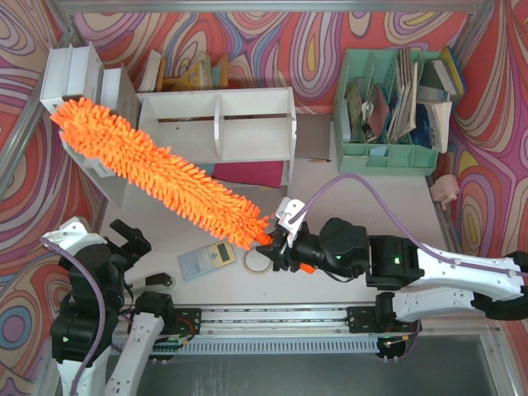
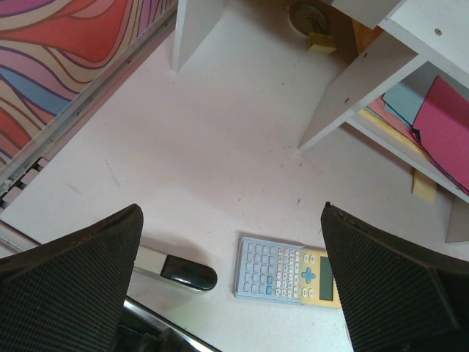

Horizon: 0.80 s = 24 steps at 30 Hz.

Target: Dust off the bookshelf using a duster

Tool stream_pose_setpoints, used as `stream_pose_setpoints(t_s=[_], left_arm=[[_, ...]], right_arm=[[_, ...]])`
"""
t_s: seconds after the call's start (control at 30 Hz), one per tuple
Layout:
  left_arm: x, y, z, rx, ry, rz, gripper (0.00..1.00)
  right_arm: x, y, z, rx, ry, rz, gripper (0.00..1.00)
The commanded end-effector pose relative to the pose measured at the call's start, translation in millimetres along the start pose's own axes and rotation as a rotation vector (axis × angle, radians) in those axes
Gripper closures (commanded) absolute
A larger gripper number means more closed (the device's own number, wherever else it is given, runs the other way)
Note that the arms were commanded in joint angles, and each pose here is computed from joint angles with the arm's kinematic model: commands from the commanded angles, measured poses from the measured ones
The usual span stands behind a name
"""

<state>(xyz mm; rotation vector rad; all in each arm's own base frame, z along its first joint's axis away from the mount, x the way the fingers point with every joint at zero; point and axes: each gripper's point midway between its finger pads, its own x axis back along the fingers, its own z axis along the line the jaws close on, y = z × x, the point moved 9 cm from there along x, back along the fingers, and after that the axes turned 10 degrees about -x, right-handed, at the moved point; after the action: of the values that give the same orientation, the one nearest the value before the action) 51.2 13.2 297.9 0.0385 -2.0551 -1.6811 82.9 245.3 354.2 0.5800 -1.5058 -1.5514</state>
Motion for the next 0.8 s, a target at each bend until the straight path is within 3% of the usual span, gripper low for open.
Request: stream_pose_setpoints(t_s=[0.0,0.13,0.33,0.77], left_arm=[[-2.0,-0.8,0.9,0.003,0.019,-0.003,0.01],[-2.5,-0.6,0.6,0.001,0.020,-0.001,0.02],[-2.6,-0.6,0.5,0.001,0.020,0.000,0.01],[-2.1,-0.6,0.8,0.003,0.020,-0.003,0.01]], right_arm=[[-12.2,-9.9,2.1,0.013,-0.008,0.036,1.00],[-28.2,-46.8,2.2,0.013,-0.005,0.146,1.00],[-29.6,-69.7,-9.0,-0.010,-0.066,0.146,1.00],[-11.5,-3.6,-8.4,-0.030,-0.086,-0.071,1.00]])
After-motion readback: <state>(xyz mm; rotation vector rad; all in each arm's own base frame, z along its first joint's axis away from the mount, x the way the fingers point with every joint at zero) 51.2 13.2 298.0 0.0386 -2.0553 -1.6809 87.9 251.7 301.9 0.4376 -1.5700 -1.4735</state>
